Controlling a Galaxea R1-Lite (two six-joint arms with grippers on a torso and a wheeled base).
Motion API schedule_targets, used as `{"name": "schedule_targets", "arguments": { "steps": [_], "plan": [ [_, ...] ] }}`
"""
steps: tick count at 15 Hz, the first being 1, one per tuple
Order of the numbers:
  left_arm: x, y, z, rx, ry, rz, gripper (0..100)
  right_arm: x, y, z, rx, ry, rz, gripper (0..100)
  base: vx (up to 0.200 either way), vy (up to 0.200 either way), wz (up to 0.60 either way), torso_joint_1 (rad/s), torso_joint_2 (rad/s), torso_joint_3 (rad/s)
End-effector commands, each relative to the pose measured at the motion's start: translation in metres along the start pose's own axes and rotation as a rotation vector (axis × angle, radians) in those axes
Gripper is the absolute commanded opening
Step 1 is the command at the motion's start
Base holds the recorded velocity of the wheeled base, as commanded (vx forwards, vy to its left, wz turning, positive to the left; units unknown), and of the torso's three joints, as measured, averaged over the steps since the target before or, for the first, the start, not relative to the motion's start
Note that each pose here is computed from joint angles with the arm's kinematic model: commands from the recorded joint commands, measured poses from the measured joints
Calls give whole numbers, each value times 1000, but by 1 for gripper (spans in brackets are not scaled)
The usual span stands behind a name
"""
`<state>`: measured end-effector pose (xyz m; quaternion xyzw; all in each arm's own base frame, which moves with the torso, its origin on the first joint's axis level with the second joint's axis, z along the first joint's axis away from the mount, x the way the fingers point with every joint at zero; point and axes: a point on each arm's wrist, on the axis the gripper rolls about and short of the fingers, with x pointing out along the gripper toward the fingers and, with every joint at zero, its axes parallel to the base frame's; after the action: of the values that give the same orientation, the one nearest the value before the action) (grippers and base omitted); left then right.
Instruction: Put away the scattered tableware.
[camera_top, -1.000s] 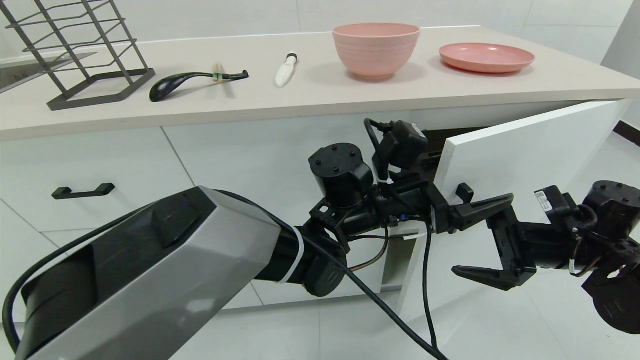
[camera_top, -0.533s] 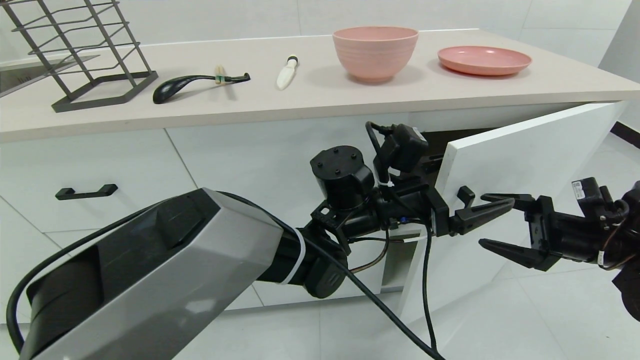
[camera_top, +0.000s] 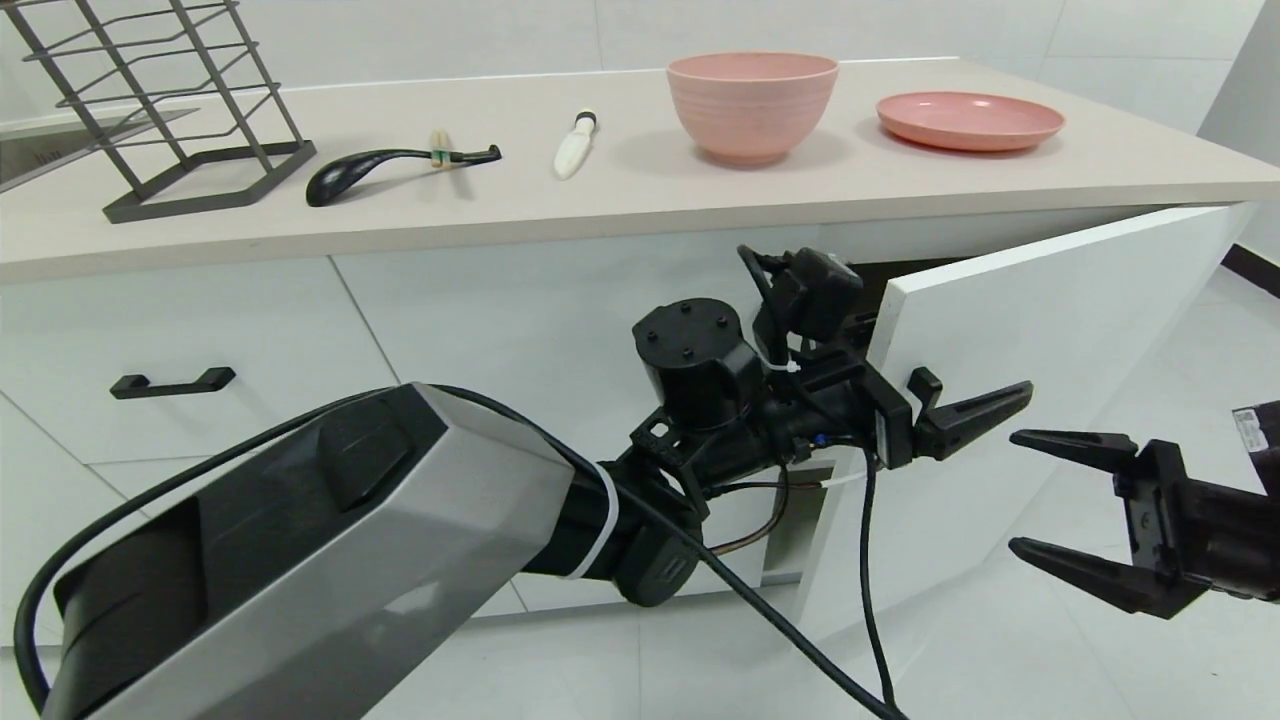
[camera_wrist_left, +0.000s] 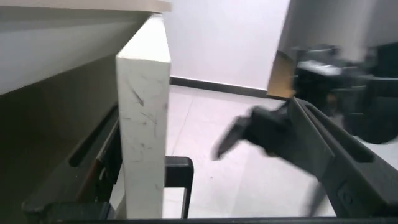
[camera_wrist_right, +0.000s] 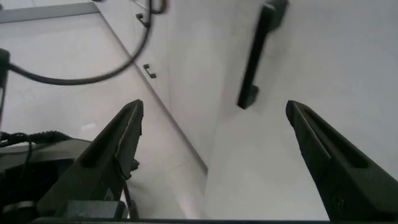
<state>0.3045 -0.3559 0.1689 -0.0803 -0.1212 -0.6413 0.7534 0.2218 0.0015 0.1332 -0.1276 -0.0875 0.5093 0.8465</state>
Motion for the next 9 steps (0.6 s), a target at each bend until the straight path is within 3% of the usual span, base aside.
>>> {"name": "schedule_targets", "arguments": {
  "steps": [1,5,9],
  "plan": [
    [1,-1,0,-1,-3,16,100,-16,34,25,-52,-21,-2,100,0,0,0,0,0,0],
    [-1,1,-2,-6,-3,81,100,-38,64,43,-118,-26,-73,100,0,0,0,0,0,0],
    [2,-2,-12,-13,13,74,100,-65,92,85,-395,-56,-221,100,0,0,0,0,0,0]
  ]
}}
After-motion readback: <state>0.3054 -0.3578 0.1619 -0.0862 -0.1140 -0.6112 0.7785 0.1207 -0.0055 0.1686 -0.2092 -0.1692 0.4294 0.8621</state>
